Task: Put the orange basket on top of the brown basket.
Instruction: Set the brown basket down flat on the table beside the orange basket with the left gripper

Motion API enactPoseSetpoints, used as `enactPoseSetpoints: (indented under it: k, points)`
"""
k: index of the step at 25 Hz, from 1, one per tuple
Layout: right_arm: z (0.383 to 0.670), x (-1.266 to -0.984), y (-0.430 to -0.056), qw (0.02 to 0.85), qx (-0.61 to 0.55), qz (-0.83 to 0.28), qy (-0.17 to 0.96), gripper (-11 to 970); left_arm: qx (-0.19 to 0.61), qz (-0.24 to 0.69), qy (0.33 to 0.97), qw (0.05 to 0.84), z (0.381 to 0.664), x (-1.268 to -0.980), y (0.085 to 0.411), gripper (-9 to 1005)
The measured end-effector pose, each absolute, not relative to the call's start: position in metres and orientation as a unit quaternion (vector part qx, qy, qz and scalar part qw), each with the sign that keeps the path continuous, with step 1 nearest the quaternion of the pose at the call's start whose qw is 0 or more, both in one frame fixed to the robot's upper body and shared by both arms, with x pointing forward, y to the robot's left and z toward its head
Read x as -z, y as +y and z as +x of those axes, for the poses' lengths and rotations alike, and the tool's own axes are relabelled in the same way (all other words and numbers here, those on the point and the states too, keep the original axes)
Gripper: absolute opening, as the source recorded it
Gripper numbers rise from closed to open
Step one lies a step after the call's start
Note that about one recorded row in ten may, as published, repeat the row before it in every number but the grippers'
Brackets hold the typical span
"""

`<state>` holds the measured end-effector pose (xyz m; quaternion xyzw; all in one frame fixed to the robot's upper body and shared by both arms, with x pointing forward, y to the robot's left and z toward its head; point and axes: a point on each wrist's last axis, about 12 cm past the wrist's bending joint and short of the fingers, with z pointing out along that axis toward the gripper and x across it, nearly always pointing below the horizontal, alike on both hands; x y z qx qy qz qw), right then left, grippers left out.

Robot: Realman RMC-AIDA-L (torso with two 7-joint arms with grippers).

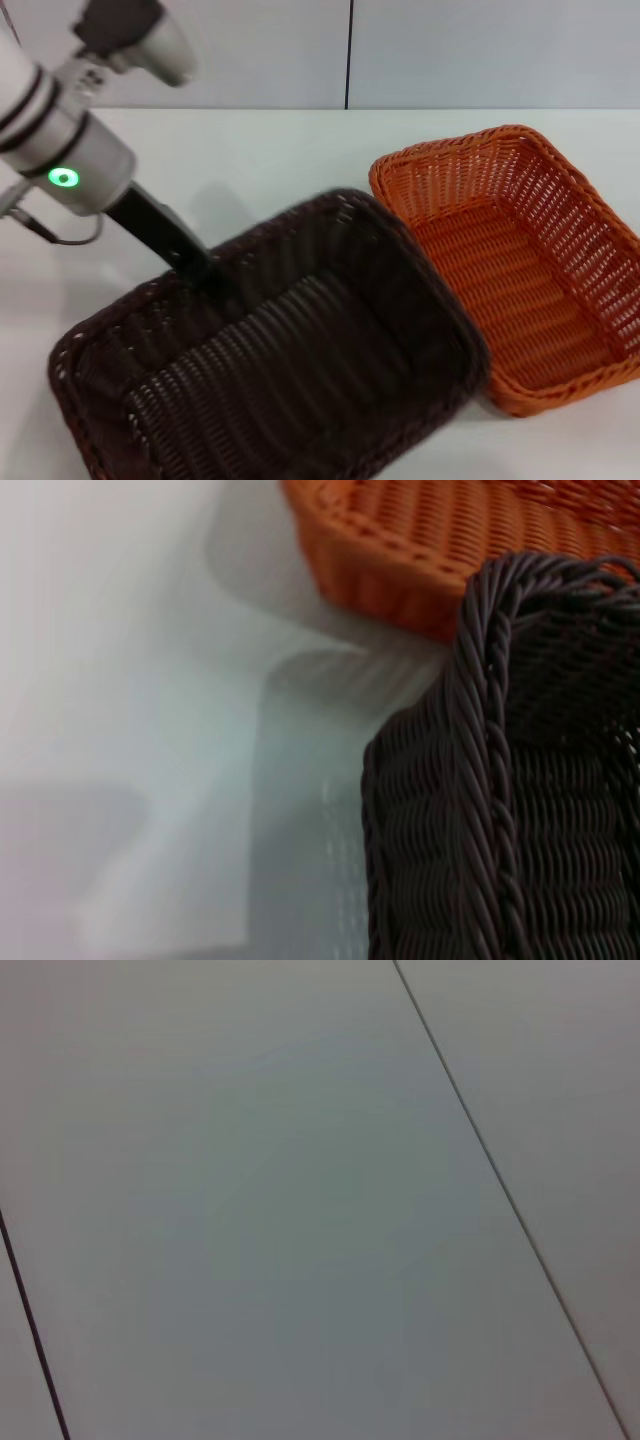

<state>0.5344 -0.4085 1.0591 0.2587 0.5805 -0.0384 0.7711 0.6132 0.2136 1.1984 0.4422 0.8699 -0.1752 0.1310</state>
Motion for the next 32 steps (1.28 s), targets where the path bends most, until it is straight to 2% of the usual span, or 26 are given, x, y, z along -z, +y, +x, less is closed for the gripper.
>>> enactPoseSetpoints:
  k: [5, 12, 23, 32]
  points:
    - [0.534, -1.058, -0.408, 0.77, 0.037, 0.258, 0.583, 664, 0.2, 0.491, 0.838, 0.128, 0.617, -1.187, 0.183, 156]
    - [0.535, -1.055, -0.403, 0.765, 0.032, 0.26, 0.588, 662, 0.259, 0.527, 0.791, 0.17, 0.617, -1.19, 0.162, 156]
    - [0.539, -1.057, -0.401, 0.767, 0.026, 0.259, 0.587, 659, 0.273, 0.547, 0.765, 0.202, 0.624, -1.19, 0.146, 159]
    - [0.538, -1.057, -0.402, 0.767, 0.026, 0.259, 0.587, 657, 0.269, 0.538, 0.774, 0.199, 0.627, -1.189, 0.149, 162]
